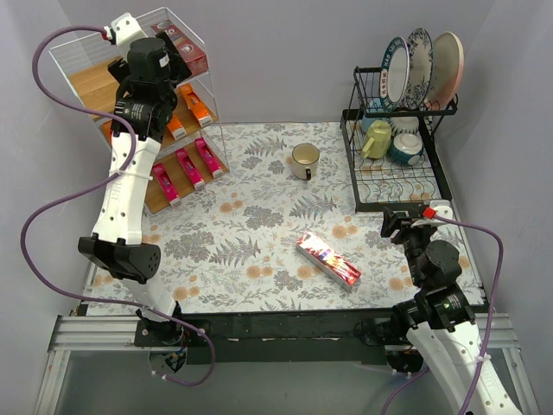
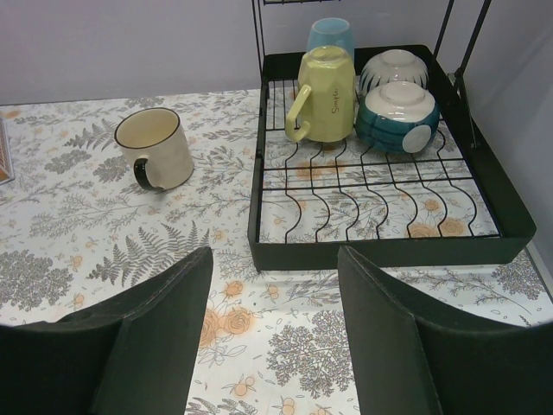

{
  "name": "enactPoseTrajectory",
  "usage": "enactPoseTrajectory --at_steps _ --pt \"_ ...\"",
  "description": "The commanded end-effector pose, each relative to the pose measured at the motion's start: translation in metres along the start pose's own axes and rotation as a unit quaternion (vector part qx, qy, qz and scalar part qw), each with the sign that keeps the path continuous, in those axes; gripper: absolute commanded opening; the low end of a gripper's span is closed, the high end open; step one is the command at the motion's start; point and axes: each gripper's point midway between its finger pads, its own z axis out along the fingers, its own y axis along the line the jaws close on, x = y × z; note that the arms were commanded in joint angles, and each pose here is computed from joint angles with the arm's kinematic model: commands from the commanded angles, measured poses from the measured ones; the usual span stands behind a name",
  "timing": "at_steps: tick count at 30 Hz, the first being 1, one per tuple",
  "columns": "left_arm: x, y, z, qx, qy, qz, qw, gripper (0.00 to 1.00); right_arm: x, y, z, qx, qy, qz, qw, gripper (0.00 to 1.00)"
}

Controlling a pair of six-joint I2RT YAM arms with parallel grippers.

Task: Place and organize the toothpastes onto the shelf

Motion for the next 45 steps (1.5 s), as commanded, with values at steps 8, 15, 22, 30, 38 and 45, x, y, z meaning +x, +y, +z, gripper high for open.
enactPoseTrajectory --at_steps 8,15,22,30,38,45 --pt "-0.027 0.001 -0.021 0.024 -0.02 -0.025 0.999 0.84 -0.011 0.0 0.001 0.0 -0.028 0.0 1.0 0.68" --pt "-0.04 0.013 -0.029 0.005 -0.043 -0.016 0.999 0.81 -0.01 0.001 0.001 -0.002 -0.026 0.0 1.0 0.68" --pt "-0.019 0.02 -0.017 -0.022 -0.019 0.009 1.0 0.73 -0.01 0.001 0.001 -0.002 -0.026 0.0 1.0 0.68" --pt "-0.017 0.03 -0.018 -0.045 -0.018 0.026 0.998 0.68 -0.011 0.001 0.001 -0.002 -0.027 0.0 1.0 0.68" --pt "-0.019 0.045 -0.022 -0.077 -0.027 0.036 0.996 0.63 -0.011 0.001 0.001 -0.003 -0.027 0.0 1.0 0.68" --pt "-0.019 0.052 -0.023 -0.092 -0.028 0.037 0.995 0.6 -0.011 0.002 0.001 -0.004 -0.027 0.0 1.0 0.68"
